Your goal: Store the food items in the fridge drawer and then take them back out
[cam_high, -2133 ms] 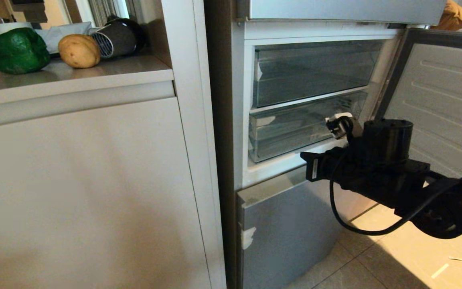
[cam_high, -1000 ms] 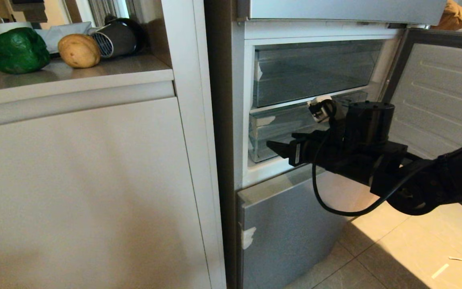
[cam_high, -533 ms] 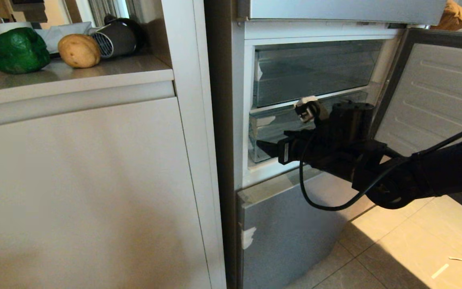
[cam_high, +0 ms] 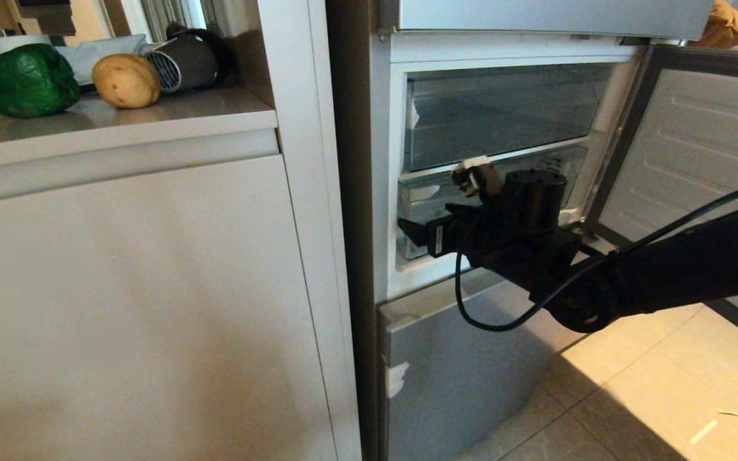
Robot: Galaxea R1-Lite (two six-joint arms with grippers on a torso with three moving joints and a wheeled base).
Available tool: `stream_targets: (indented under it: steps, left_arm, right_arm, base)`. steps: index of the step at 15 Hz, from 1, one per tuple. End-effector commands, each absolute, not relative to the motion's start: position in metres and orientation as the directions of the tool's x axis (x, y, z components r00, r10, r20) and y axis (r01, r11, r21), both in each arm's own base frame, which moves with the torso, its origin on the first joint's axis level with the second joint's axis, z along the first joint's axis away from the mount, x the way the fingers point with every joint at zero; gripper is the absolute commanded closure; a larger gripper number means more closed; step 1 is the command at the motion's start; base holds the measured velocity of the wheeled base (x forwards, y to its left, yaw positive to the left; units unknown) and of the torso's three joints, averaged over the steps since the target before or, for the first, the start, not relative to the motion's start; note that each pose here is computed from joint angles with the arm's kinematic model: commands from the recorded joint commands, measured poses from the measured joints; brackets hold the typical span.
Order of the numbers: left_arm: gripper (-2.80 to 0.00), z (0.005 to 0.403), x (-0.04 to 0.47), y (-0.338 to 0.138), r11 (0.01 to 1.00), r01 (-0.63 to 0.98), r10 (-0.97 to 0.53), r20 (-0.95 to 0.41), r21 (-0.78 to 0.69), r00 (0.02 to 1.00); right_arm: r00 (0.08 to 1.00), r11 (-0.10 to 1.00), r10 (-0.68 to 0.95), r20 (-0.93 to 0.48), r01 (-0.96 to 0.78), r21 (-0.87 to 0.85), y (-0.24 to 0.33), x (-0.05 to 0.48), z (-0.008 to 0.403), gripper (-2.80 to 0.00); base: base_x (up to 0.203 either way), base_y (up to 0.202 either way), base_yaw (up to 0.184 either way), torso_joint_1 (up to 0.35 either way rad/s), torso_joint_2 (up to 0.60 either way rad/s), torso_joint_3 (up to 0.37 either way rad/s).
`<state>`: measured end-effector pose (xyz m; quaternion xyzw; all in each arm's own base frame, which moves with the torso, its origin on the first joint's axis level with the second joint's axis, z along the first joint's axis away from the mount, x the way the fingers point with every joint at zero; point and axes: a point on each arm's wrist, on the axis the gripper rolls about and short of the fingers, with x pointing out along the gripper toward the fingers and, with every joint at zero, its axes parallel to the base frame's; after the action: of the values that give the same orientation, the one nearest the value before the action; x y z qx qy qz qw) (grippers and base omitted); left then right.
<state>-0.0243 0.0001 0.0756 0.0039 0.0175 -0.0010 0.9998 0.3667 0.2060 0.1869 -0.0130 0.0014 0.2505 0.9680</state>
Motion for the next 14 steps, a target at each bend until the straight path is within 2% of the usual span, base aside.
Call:
stream_targets:
  steps: [1, 14]
  left_arm:
    - [0.00, 0.076, -0.024, 0.000, 1.000, 0.002, -0.002, -0.035, 0.008, 0.999]
    - [0.00, 0.076, -0.024, 0.000, 1.000, 0.002, -0.002, -0.035, 0.008, 0.999]
  right_arm:
    - [0.875, 0.875, 0.484, -0.005, -0.484, -0.025, 0.207, 0.370, 0.185, -2.80]
    - [0.912, 0.912, 0.409, 0.011, -0.409, -0.024, 0.188, 0.382, 0.189, -2.80]
  base:
    - [0.000, 0.000, 0.000, 0.000, 0.00, 0.000]
    - [0.000, 0.000, 0.000, 0.000, 0.00, 0.000]
